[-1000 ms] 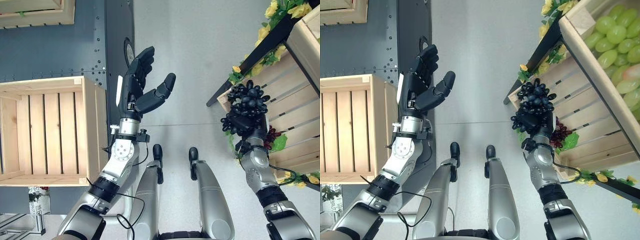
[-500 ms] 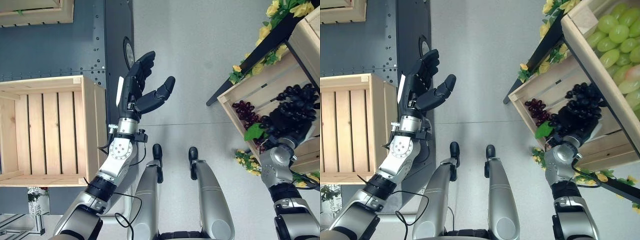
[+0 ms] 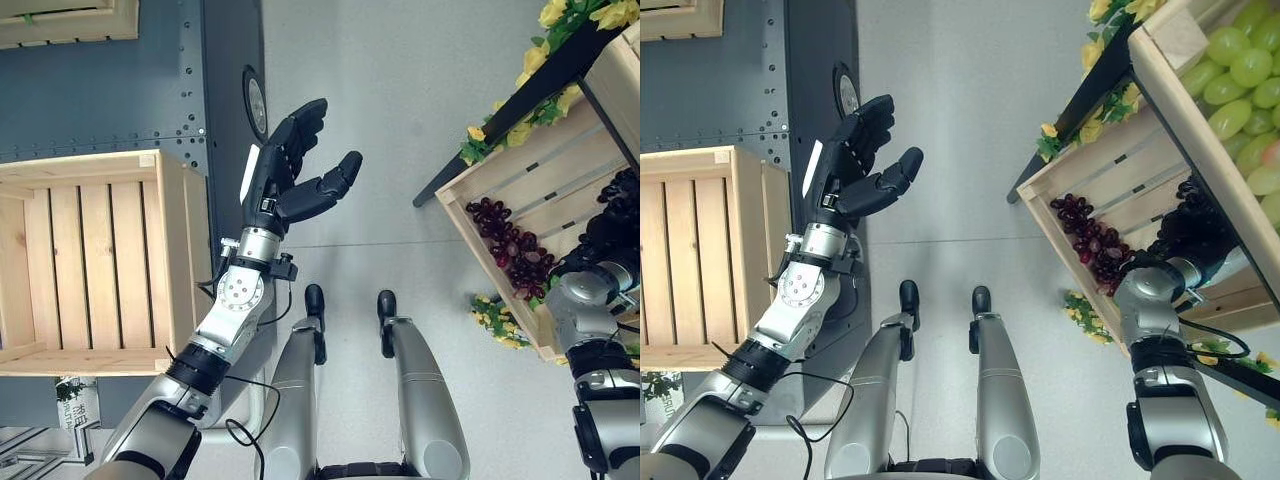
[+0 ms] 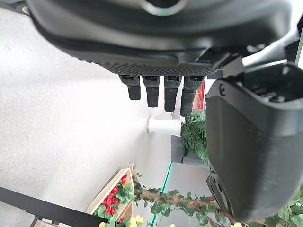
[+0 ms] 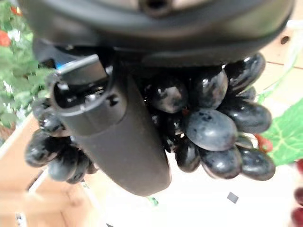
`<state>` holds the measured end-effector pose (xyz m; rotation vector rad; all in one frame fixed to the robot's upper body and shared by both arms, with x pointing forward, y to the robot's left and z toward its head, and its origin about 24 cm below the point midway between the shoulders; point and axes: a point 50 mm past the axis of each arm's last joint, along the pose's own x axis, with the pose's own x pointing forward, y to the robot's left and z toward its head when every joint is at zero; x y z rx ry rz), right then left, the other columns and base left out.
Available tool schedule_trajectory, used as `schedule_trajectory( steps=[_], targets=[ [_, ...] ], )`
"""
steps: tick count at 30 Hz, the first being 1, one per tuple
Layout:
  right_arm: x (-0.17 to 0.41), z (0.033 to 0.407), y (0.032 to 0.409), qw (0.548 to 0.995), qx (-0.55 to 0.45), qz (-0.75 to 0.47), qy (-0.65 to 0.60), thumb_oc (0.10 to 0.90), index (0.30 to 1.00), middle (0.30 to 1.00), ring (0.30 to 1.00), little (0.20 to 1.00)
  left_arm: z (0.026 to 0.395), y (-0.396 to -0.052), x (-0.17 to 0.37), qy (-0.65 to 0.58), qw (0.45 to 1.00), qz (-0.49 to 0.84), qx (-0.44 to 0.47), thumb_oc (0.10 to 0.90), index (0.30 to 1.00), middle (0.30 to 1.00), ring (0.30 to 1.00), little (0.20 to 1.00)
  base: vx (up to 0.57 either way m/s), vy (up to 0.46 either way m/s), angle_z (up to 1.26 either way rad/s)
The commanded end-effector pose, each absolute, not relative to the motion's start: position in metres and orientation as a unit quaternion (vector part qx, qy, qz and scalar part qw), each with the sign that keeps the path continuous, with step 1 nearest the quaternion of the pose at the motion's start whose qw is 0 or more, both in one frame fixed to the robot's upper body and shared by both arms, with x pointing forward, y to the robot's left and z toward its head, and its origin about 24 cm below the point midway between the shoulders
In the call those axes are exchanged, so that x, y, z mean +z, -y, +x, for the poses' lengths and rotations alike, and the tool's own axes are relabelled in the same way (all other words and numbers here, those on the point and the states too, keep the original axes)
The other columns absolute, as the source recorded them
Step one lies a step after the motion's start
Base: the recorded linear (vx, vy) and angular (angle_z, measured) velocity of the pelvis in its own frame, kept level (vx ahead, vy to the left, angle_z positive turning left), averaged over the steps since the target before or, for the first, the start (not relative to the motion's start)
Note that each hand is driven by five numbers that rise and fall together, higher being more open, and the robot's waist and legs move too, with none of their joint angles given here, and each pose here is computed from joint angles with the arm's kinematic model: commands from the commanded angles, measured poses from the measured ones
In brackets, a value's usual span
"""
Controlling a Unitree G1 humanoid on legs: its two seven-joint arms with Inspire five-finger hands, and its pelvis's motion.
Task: Pick up the fruits from the basket on one side to the basket on the other side
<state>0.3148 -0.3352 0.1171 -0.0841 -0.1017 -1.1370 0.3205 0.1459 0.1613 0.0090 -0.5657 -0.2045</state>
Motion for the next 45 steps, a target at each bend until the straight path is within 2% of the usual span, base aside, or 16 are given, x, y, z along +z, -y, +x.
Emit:
schedule_trajectory(
  steps=[1, 7, 13, 22, 30, 35, 40, 42, 45],
  targets=[
    [0.176, 0.309, 0.36, 0.803, -0.552, -0.174, 0.141, 0.8, 0.9, 0.9, 0.9, 0.9, 0.311, -0.127, 0.205, 0.375, 0.914, -0.022, -0.153, 0.8, 0.9, 0.9, 0.9, 0.9, 0.0, 0.0, 0.0],
    [0.184, 0.313, 0.356, 0.815, -0.522, -0.202, 0.152, 0.8, 0.9, 0.9, 0.9, 0.9, 0.311, -0.124, 0.207, 0.377, 0.91, -0.013, -0.172, 0.8, 0.9, 0.9, 0.9, 0.9, -0.01, 0.011, -0.01],
    [0.174, 0.315, 0.335, 0.835, -0.48, -0.205, 0.176, 0.8, 0.9, 0.9, 0.9, 0.9, 0.31, -0.125, 0.205, 0.375, 0.911, -0.018, -0.169, 0.8, 0.9, 0.9, 0.9, 0.9, -0.01, 0.04, -0.02],
    [0.157, 0.297, 0.334, 0.804, -0.529, -0.211, 0.171, 0.8, 0.9, 0.9, 0.9, 0.9, 0.307, -0.134, 0.198, 0.37, 0.917, -0.024, -0.151, 0.8, 0.9, 0.9, 0.9, 0.9, -0.01, 0.048, -0.01],
    [0.143, 0.284, 0.318, 0.829, -0.495, -0.19, 0.176, 0.8, 0.9, 0.9, 0.9, 0.9, 0.302, -0.149, 0.177, 0.328, 0.934, -0.053, -0.128, 0.8, 0.9, 0.9, 0.9, 0.9, 0.0, 0.047, -0.02],
    [0.142, 0.274, 0.3, 0.863, -0.432, -0.168, 0.2, 0.8, 0.9, 0.9, 0.9, 0.9, 0.296, -0.161, 0.162, 0.31, 0.942, -0.06, -0.111, 0.8, 0.9, 0.9, 0.9, 0.9, 0.03, 0.06, -0.01],
    [0.129, 0.268, 0.266, 0.926, -0.295, -0.094, 0.218, 0.8, 0.9, 0.9, 0.9, 0.9, 0.29, -0.168, 0.14, 0.278, 0.955, -0.063, -0.088, 0.8, 0.9, 0.9, 0.9, 0.9, 0.09, 0.056, 0.01],
    [0.124, 0.268, 0.251, 0.954, -0.201, -0.063, 0.215, 0.8, 0.9, 0.9, 0.9, 0.9, 0.289, -0.17, 0.129, 0.256, 0.96, -0.064, -0.088, 0.8, 0.9, 0.9, 0.9, 0.9, 0.11, 0.059, 0.01],
    [0.112, 0.266, 0.236, 0.971, -0.118, -0.051, 0.2, 0.8, 0.9, 0.9, 0.9, 0.9, 0.286, -0.173, 0.113, 0.223, 0.968, -0.068, -0.089, 0.8, 0.9, 0.9, 0.9, 0.9, 0.11, 0.05, 0.09]
  ],
)
